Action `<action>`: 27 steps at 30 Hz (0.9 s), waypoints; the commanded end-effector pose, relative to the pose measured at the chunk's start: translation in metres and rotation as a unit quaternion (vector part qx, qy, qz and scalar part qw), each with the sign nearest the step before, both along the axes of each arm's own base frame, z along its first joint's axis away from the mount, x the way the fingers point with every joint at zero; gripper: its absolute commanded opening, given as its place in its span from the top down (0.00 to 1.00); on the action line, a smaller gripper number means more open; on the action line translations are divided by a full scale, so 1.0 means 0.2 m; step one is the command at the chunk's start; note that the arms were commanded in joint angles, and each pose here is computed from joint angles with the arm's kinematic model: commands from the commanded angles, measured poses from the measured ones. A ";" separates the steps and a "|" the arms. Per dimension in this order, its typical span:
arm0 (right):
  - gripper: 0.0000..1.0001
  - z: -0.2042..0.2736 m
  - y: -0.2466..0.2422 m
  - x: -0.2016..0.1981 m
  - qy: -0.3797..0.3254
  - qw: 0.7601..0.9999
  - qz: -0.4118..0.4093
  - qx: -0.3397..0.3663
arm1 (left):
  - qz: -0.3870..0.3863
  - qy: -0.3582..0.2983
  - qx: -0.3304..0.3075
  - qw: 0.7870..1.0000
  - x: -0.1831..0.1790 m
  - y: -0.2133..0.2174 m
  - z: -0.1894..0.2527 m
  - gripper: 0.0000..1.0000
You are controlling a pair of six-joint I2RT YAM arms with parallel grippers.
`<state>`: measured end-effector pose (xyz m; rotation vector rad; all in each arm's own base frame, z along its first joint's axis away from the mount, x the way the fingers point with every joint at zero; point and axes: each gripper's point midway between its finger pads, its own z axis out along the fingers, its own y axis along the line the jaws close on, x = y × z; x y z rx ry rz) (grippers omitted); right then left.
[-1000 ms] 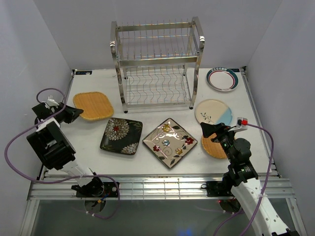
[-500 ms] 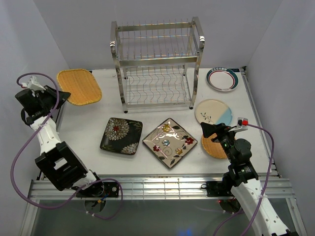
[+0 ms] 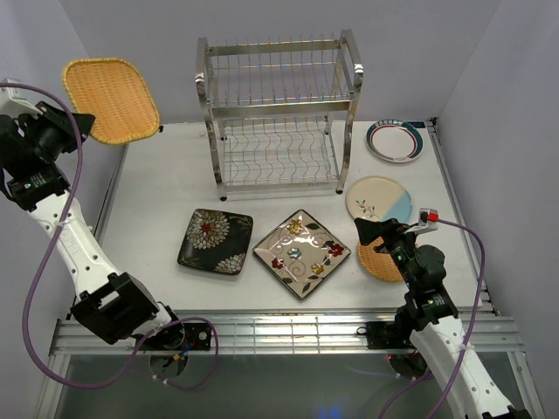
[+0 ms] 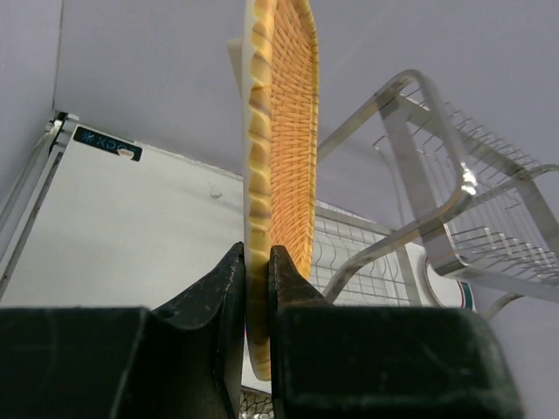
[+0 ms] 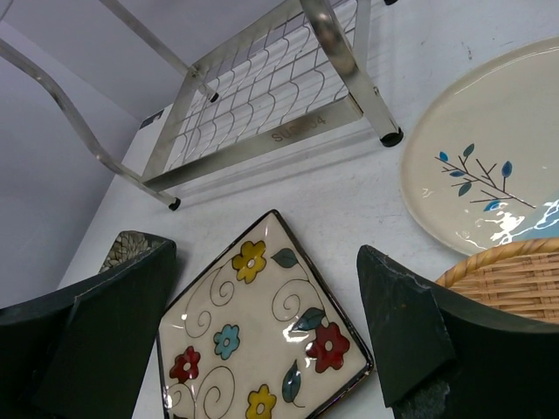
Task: Load the plates into the dish rack
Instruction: Insert the plate into the dish rack.
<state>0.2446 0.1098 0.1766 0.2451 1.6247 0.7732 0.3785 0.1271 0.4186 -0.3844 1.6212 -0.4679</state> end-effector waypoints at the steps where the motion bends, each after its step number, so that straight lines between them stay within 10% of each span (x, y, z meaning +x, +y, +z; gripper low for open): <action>1: 0.10 0.14 0.02 0.00 -0.038 0.999 0.013 0.012 | -0.024 -0.060 0.016 0.998 -0.10 -0.12 0.33 1.00; 27: 0.10 0.13 0.04 0.00 -0.036 0.999 0.023 0.015 | -0.062 -0.184 0.012 0.981 -0.21 -0.49 0.98 1.00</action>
